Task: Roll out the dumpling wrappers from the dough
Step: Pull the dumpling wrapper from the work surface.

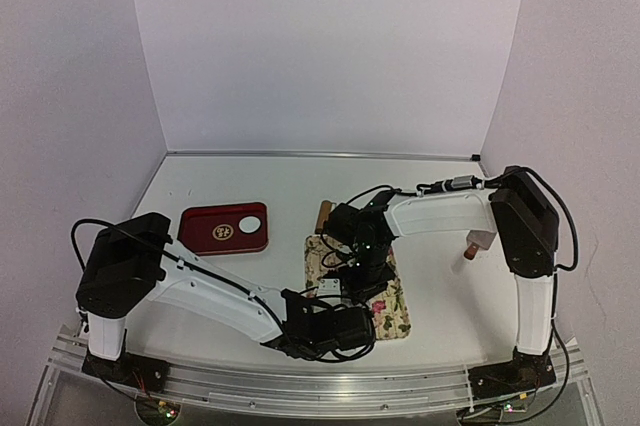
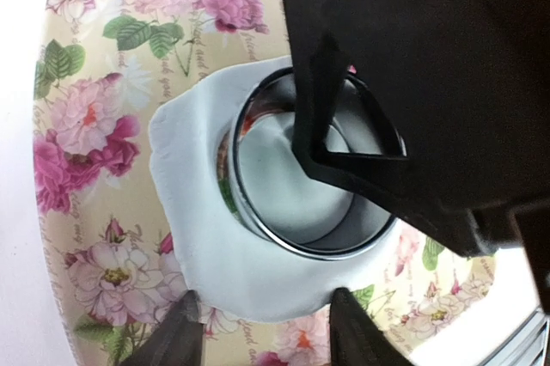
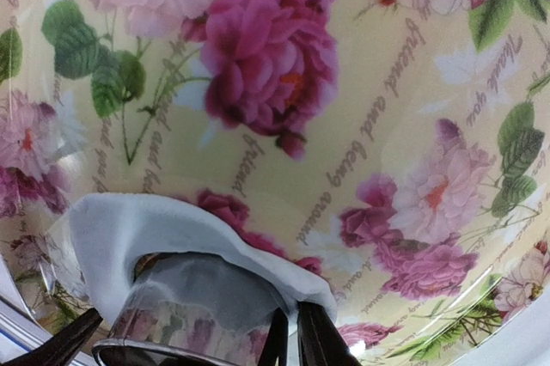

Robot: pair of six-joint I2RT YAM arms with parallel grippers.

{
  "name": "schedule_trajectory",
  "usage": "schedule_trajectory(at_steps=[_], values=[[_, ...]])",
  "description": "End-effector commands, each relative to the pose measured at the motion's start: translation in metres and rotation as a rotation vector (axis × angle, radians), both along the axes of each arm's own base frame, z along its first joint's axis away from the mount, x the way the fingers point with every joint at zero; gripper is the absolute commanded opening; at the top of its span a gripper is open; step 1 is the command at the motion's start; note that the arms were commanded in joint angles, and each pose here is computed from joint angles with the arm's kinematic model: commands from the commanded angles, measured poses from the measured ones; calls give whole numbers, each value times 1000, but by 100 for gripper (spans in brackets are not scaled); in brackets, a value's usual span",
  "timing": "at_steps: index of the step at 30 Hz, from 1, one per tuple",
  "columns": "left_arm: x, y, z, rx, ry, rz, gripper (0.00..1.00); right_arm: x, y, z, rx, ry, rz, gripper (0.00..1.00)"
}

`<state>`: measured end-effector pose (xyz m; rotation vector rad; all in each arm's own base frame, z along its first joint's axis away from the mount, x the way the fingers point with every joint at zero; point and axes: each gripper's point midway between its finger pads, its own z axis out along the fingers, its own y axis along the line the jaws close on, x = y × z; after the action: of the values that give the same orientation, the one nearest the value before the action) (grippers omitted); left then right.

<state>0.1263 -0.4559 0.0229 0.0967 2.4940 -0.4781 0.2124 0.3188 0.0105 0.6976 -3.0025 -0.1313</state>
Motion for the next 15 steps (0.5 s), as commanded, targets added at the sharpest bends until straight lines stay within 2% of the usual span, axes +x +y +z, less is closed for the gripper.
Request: schedule_trajectory(at_steps=[1, 9, 13, 15], values=[[7, 7, -4, 12, -22, 19, 37, -18, -3, -15, -24, 65, 17, 0], [15, 9, 0, -1, -55, 48, 14, -21, -7, -20, -36, 77, 16, 0], [21, 21, 1, 13, -64, 112, 0, -22, -9, -22, -46, 79, 14, 0], [22, 34, 1, 22, -53, 176, 0, -22, -11, -23, -52, 76, 13, 0]])
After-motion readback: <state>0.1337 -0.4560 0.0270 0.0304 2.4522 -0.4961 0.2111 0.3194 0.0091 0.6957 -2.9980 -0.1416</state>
